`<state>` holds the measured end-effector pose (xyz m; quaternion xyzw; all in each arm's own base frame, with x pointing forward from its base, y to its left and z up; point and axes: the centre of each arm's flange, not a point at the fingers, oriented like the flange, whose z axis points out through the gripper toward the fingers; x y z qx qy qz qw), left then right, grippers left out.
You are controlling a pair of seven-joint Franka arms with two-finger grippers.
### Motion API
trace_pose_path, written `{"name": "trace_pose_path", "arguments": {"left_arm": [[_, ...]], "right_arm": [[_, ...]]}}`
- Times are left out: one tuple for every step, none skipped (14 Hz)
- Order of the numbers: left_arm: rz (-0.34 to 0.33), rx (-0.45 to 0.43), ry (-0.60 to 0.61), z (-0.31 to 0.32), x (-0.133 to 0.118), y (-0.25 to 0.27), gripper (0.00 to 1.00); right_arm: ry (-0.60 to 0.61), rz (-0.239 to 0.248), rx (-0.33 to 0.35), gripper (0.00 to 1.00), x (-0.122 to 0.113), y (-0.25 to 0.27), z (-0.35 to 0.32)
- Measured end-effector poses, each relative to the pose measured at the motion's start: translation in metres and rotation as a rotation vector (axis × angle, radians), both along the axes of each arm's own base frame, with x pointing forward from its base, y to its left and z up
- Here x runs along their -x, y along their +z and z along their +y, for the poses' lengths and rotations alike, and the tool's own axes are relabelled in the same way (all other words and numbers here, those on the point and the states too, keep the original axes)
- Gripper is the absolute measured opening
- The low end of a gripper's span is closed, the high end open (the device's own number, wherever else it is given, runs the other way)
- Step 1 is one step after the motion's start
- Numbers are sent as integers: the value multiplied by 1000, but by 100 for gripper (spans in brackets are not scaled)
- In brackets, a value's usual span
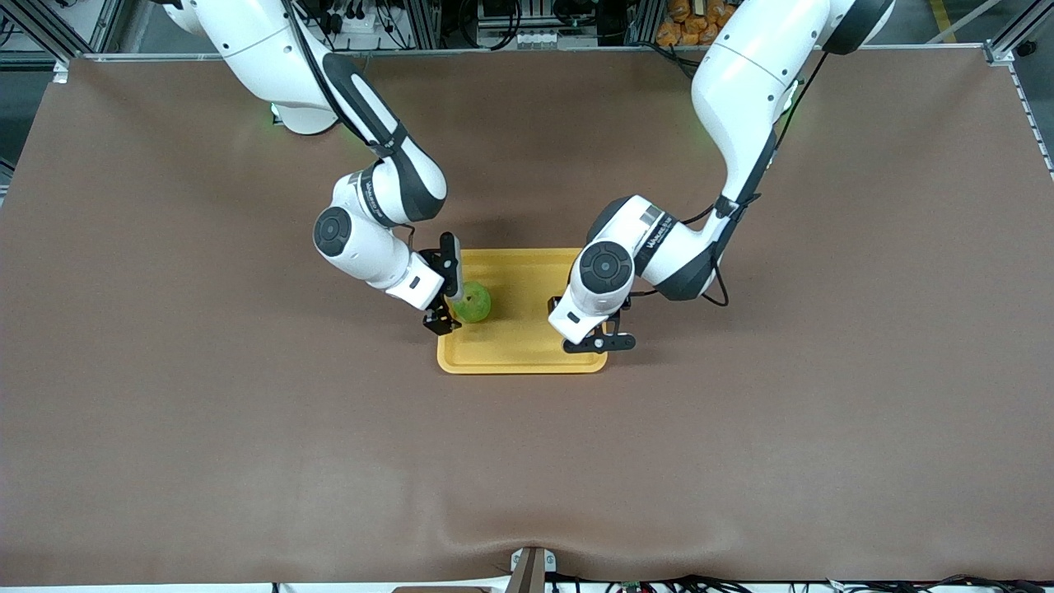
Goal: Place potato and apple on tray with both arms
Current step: 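Release the apple into the tray while the left gripper releases the potato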
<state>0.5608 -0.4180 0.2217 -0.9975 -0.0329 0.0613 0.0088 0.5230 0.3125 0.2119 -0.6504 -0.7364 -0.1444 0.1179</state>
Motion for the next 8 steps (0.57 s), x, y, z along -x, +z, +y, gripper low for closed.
{"name": "trace_pose_path", "arguments": {"left_arm": [[-12, 6, 6, 1, -5, 6, 100], [-27, 12, 14, 4, -11, 15, 100], [-42, 18, 24, 9, -17, 26, 100], [-54, 22, 33, 15, -23, 37, 100], [-60, 22, 41, 22, -27, 49, 100], [-66, 22, 47, 31, -32, 62, 100], [-71, 21, 44, 43, -39, 75, 100], [-74, 20, 39, 58, -46, 89, 100]], "right_arm": [[-3, 4, -3, 100, -2, 3, -3], [-7, 12, -6, 100, -4, 8, -8], [-16, 25, -11, 100, -8, 13, -16], [-28, 42, -16, 100, -13, 19, -27], [-39, 64, -22, 100, -19, 24, -42], [-46, 84, -29, 100, -25, 30, -61], [-47, 99, -37, 100, -32, 34, -83], [-45, 108, -45, 100, -39, 37, -107]]}}
